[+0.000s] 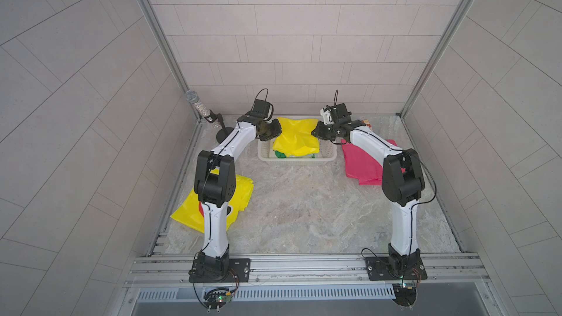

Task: Put the folded raincoat in the basket
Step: Place the raincoat in the basket.

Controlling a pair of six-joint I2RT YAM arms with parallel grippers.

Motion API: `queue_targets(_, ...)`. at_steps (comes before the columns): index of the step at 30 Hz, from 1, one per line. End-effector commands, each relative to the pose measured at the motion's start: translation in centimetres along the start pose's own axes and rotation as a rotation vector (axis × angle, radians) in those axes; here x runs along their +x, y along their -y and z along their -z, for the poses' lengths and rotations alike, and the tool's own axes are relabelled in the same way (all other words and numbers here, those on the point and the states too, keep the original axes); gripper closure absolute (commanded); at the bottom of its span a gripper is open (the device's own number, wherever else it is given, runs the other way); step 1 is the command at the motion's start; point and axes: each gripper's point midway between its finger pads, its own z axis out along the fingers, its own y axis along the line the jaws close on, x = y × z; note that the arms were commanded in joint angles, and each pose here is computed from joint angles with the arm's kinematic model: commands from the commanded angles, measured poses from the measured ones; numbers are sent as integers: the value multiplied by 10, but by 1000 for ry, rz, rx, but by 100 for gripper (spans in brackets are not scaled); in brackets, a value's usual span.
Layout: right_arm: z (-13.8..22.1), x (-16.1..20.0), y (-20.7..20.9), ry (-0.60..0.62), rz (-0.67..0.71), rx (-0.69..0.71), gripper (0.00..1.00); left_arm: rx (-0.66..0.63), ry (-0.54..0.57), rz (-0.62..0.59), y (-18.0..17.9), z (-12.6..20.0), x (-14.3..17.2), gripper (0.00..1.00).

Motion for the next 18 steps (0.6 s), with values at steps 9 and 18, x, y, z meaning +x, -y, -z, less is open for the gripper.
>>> queue_targets(9, -4, -2, 0, -8, -5, -55, 50, -63, -7, -50, -9, -3, -11, 55)
queue_targets(18, 51, -20, -18, 75, 23, -39, 41, -89, 53, -82, 5, 47, -23, 0)
